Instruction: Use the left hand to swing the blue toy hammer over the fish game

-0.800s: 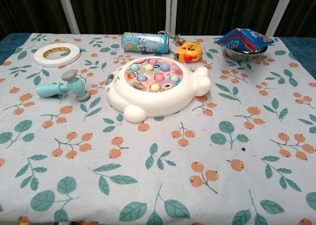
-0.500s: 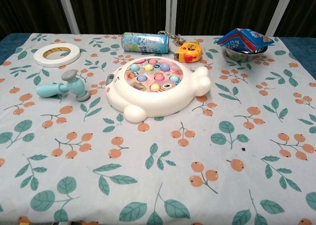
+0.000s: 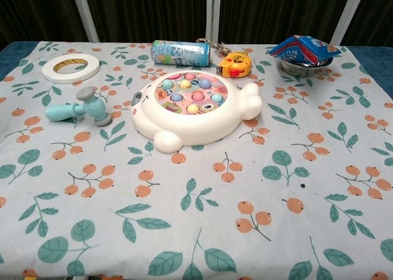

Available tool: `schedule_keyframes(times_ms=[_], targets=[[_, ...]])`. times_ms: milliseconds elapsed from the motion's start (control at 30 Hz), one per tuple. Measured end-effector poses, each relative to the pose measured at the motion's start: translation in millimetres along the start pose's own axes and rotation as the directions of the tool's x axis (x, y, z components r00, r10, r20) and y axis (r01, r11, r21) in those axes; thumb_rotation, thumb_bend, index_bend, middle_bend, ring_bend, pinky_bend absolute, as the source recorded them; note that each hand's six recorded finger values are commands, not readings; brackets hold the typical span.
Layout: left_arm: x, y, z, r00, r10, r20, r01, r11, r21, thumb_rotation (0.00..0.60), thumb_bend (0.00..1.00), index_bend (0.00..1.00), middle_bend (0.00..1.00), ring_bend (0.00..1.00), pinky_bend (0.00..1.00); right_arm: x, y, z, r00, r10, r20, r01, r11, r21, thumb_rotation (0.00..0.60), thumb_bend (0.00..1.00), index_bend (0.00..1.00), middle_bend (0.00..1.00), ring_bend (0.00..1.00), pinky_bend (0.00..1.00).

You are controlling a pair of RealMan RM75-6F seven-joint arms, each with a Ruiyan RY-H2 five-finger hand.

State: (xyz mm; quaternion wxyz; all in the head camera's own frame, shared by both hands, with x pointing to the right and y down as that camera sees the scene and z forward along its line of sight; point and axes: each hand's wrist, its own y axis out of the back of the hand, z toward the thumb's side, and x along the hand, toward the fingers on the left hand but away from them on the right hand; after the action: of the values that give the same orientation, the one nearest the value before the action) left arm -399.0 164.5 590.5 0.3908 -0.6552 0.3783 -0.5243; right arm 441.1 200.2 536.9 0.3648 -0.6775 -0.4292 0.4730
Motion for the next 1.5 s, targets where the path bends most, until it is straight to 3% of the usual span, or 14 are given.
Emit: schedule_keyframes(times_ms=[200, 400, 633, 1000, 1500], targets=[[64.7, -15.0, 26.7, 0.981, -0.140, 0.131, 0.143, 0.990, -0.015, 0.600, 0.27, 0.27, 0.29, 0.15, 0.24, -1.9, -0.9, -0.4, 1.000, 0.000, 0.009, 0.000, 1.000, 0.002, 0.600, 0.16, 0.03, 0.14, 0.00, 0.00], [119.6, -42.5, 53.9, 0.948, -0.263, 0.176, 0.269, 0.963, -0.008, 0.600, 0.26, 0.30, 0.30, 0.17, 0.25, -2.5, -1.3, -3.5, 1.000, 0.004, 0.023, -0.004, 1.000, 0.003, 0.600, 0.16, 0.03, 0.14, 0.00, 0.00], [130.9, -78.3, 68.4, 0.931, -0.330, 0.156, 0.339, 0.940, -0.040, 0.600, 0.26, 0.31, 0.31, 0.17, 0.25, -4.4, -2.9, -6.6, 1.000, 0.012, 0.027, -0.012, 1.000, 0.000, 0.600, 0.16, 0.03, 0.14, 0.00, 0.00], [124.8, -104.4, 79.0, 0.925, -0.353, 0.138, 0.362, 0.931, -0.046, 0.598, 0.31, 0.35, 0.32, 0.17, 0.25, -5.1, -4.8, -10.4, 0.999, 0.017, 0.030, -0.016, 1.000, -0.007, 0.600, 0.15, 0.03, 0.15, 0.00, 0.00], [129.7, -108.2, 89.9, 0.931, -0.343, 0.122, 0.337, 0.939, 0.069, 0.579, 0.33, 0.39, 0.38, 0.21, 0.28, -6.8, -8.4, -16.0, 0.999, 0.027, 0.040, -0.027, 1.000, -0.016, 0.600, 0.15, 0.03, 0.15, 0.00, 0.00]])
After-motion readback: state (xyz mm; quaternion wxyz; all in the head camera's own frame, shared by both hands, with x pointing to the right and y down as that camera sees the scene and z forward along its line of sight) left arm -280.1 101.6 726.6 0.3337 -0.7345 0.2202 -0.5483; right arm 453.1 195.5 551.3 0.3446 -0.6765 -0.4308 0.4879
